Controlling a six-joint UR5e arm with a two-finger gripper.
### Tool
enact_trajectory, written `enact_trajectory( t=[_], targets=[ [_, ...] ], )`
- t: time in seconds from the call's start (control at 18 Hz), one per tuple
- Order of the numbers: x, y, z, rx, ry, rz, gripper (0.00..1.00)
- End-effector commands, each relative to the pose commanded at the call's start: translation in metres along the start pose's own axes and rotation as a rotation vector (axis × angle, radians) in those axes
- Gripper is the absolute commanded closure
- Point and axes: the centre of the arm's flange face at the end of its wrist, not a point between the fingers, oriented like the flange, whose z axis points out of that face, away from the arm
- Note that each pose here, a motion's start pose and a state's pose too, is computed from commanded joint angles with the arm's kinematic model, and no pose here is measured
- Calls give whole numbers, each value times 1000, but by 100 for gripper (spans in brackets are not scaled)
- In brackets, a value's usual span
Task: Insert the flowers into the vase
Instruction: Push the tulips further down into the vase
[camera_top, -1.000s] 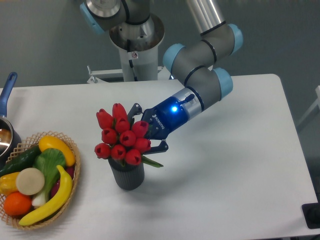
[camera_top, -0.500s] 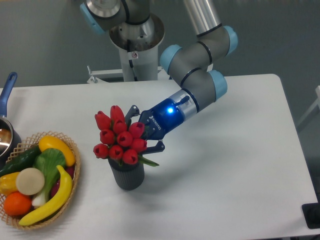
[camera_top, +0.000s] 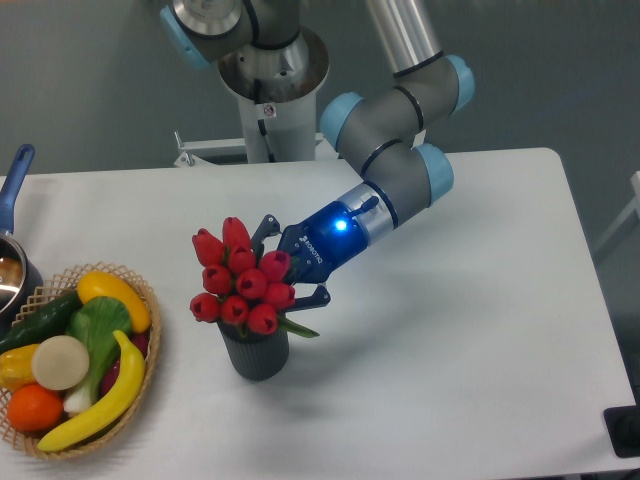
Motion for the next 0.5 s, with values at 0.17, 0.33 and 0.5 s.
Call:
enact_trajectory(
  t=[0.17, 0.33, 0.5],
  targets=[
    [-2, 1, -3, 1, -6, -2, 60],
    [-2, 1, -3, 1, -6, 1, 58],
    [-3, 2, -3, 1, -6, 10, 51]
  ],
)
